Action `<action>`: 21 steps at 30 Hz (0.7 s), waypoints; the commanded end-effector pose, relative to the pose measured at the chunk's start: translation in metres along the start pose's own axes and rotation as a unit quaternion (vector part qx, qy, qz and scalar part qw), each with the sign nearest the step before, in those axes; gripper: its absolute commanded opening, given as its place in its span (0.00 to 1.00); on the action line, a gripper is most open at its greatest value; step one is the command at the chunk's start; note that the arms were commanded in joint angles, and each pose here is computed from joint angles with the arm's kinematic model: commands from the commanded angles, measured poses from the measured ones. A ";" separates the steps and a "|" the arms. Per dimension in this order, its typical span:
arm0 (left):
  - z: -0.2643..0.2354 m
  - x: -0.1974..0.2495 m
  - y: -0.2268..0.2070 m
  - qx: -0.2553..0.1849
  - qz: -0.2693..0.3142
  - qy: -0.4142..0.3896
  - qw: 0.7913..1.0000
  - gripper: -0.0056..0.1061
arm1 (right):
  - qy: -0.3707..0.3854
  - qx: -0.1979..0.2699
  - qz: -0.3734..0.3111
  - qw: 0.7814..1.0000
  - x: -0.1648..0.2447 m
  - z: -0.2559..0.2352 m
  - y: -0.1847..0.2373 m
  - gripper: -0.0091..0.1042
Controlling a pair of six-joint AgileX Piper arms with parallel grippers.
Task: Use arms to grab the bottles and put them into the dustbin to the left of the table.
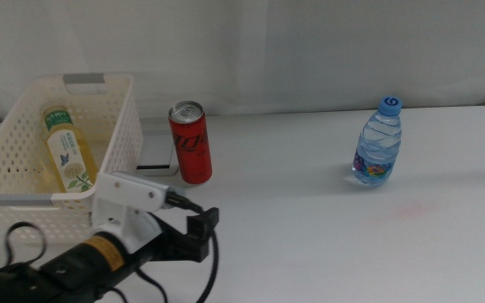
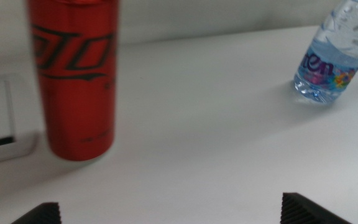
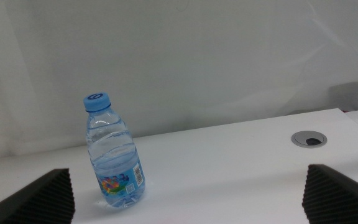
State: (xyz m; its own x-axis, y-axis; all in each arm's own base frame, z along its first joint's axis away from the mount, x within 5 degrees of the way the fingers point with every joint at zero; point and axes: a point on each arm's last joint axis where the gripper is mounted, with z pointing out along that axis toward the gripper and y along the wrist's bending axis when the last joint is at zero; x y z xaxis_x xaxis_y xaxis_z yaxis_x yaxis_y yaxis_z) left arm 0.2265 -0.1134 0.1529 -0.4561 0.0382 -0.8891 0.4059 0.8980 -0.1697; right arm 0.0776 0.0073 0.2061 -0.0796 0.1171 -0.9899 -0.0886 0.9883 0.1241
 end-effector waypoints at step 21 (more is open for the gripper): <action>0.106 -0.026 0.014 -0.132 -0.023 -0.054 0.989 0.86 | 0.009 0.006 0.007 1.000 0.010 -0.001 -0.002 0.99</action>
State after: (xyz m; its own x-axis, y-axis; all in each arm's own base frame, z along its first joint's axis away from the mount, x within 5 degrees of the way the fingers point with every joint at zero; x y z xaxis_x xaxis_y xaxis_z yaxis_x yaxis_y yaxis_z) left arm 0.3238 -0.1464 0.1264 -0.4138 -0.0247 -0.9101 0.1754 0.9787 -0.1063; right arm 0.0776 0.0072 0.2061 -0.0810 0.1309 -0.9881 -0.0862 0.9867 0.1378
